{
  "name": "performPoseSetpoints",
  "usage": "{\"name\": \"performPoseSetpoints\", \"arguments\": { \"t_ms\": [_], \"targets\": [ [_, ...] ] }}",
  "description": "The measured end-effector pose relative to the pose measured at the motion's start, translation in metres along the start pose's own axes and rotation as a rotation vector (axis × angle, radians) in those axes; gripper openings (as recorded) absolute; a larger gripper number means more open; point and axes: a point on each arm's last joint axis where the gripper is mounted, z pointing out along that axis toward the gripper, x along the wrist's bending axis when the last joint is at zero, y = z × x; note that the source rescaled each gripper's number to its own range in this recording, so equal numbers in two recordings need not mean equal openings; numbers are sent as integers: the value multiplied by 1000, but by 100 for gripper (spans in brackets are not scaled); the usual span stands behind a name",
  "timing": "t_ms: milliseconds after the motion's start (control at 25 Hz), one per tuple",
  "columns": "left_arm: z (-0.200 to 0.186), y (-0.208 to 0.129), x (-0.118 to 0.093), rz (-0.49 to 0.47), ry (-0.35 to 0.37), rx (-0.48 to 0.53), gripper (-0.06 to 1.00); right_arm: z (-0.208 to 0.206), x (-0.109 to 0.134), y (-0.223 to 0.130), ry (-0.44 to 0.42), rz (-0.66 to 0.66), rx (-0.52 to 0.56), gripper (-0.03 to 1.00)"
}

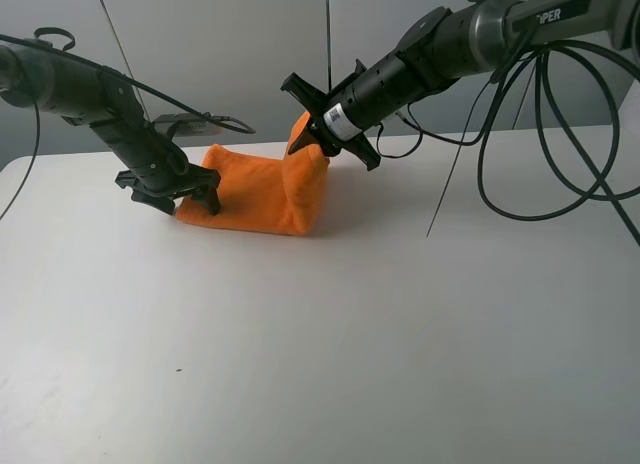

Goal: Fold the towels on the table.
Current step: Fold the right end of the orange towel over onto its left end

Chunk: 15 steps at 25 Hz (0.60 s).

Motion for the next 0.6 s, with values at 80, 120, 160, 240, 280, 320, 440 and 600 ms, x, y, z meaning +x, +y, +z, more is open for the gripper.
{"name": "performPoseSetpoints", "arguments": {
  "t_ms": [80, 120, 160, 240, 280, 320, 440, 600],
  "targets": [
    [0, 0, 0, 0, 0, 0, 100, 1, 2, 0, 14, 22, -15, 2],
    [0, 0, 0, 2, 0, 0, 100, 2, 4, 0, 21, 29, -25, 2],
    [0, 0, 0, 2, 0, 0, 100, 3, 6, -1, 29, 43, -33, 2],
    [0, 0, 0, 4, 0, 0, 100, 6, 10, -4, 37, 51, -45, 2],
    [0, 0, 0, 4, 0, 0, 100, 8, 12, -5, 43, 59, -54, 2],
    [0, 0, 0, 4, 0, 0, 100, 9, 14, -5, 48, 65, -67, 2],
    [0, 0, 0, 4, 0, 0, 100, 13, 20, -9, 62, 74, -90, 2],
    [0, 0, 0, 4, 0, 0, 100, 19, 25, -14, 64, 77, -116, 2]
  ]
}}
